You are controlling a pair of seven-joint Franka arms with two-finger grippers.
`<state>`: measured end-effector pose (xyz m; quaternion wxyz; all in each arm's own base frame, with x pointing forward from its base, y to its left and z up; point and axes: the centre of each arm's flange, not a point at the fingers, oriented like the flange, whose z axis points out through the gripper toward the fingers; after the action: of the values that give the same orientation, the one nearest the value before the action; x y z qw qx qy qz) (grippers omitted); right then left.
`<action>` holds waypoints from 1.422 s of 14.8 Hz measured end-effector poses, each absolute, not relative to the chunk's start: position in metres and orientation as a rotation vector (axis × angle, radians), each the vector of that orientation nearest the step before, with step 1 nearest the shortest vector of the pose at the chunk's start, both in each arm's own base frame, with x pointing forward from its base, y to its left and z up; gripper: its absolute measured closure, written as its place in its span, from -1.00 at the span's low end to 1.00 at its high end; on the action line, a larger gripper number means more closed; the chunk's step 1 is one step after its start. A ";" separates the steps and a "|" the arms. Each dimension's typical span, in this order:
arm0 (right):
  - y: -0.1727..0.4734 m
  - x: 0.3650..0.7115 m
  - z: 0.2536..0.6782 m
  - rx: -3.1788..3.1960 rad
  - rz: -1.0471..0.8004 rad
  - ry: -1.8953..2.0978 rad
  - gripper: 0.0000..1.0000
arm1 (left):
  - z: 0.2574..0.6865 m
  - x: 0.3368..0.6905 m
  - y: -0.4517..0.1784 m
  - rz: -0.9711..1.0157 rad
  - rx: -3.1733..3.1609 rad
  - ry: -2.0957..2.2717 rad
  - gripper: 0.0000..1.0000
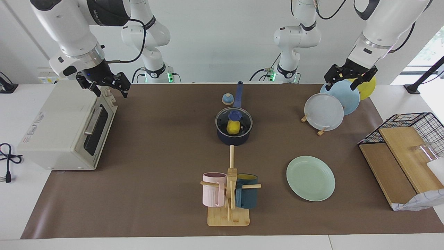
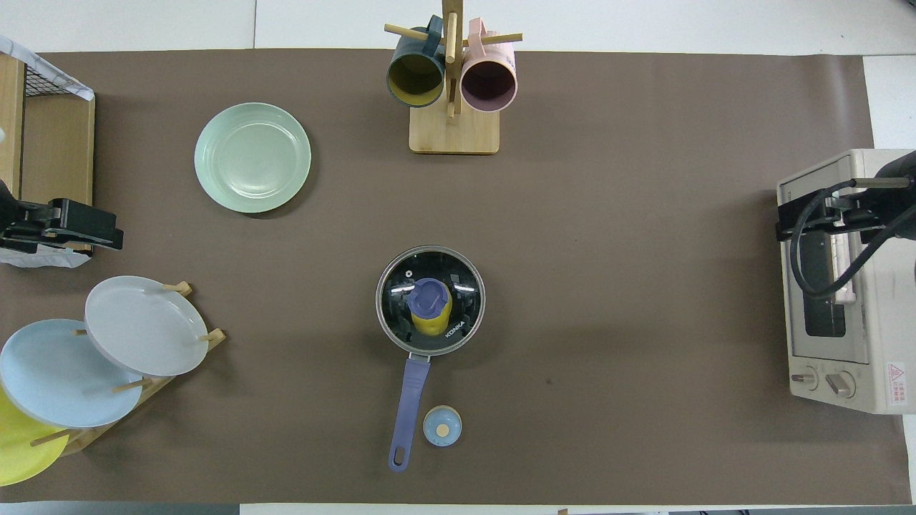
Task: Transfer potato from pot to plate
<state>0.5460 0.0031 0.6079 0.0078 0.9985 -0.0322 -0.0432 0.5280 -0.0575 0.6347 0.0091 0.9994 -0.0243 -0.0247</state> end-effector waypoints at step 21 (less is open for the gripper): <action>0.132 0.557 0.602 3.175 -0.102 0.173 -1.00 | 0.633 0.530 -0.058 -0.053 3.121 -0.076 -1.00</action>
<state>0.5571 0.1321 0.6024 -0.0199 0.9978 0.0544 -0.0321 0.5304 -0.0579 0.6332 0.0098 0.9995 -0.0243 -0.0168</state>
